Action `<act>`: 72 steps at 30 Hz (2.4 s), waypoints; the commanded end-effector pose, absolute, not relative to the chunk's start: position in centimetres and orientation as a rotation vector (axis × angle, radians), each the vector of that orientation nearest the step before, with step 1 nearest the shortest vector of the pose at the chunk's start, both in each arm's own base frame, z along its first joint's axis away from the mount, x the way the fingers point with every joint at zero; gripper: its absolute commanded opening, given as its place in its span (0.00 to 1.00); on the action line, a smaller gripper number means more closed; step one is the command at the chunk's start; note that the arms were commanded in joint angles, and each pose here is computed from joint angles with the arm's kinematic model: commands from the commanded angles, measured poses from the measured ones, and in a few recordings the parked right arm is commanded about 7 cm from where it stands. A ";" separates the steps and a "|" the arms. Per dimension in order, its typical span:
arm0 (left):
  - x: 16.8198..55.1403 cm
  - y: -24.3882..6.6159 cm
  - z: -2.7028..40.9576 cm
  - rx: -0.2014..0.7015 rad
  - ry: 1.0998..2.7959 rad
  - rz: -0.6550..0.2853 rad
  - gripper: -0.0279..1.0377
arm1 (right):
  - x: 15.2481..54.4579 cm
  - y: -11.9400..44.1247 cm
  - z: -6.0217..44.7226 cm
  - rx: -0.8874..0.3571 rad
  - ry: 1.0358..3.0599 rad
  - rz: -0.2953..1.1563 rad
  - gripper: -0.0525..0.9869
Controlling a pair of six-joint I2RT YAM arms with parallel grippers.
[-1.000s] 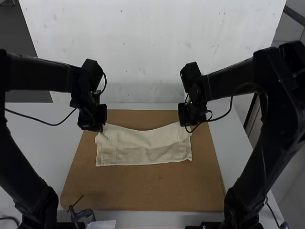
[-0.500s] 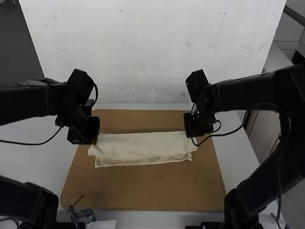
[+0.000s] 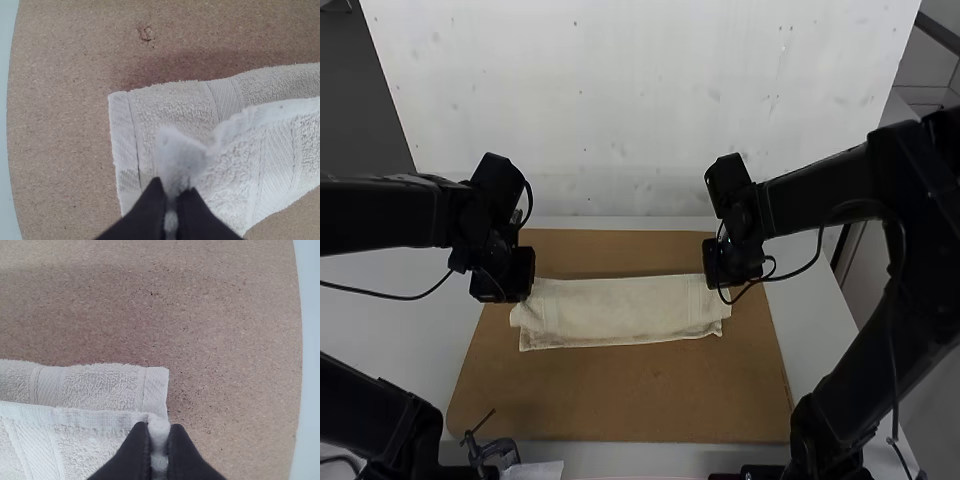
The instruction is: Fold the towel.
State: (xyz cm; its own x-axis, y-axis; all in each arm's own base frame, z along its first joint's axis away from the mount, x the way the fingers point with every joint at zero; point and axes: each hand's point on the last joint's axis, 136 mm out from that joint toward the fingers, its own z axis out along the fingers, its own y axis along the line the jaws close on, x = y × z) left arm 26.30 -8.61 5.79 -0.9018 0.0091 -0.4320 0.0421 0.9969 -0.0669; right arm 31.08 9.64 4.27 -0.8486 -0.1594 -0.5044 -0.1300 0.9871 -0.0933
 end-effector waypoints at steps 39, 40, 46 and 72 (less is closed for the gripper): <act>32.3 -7.6 0.5 -0.065 2.732 -0.016 0.08 | 36.3 9.4 -0.9 -0.137 2.628 -0.146 0.07; 32.2 -7.4 0.2 -0.073 2.740 -0.015 0.14 | 36.3 9.5 -1.0 -0.136 2.626 -0.144 0.15; 31.9 -7.3 0.5 -0.158 2.810 -0.210 0.87 | 36.3 10.1 -0.3 -0.027 2.650 0.024 0.87; 31.8 -4.6 6.3 -0.208 2.648 -0.238 0.96 | 31.6 10.2 -5.1 0.119 2.913 0.038 0.31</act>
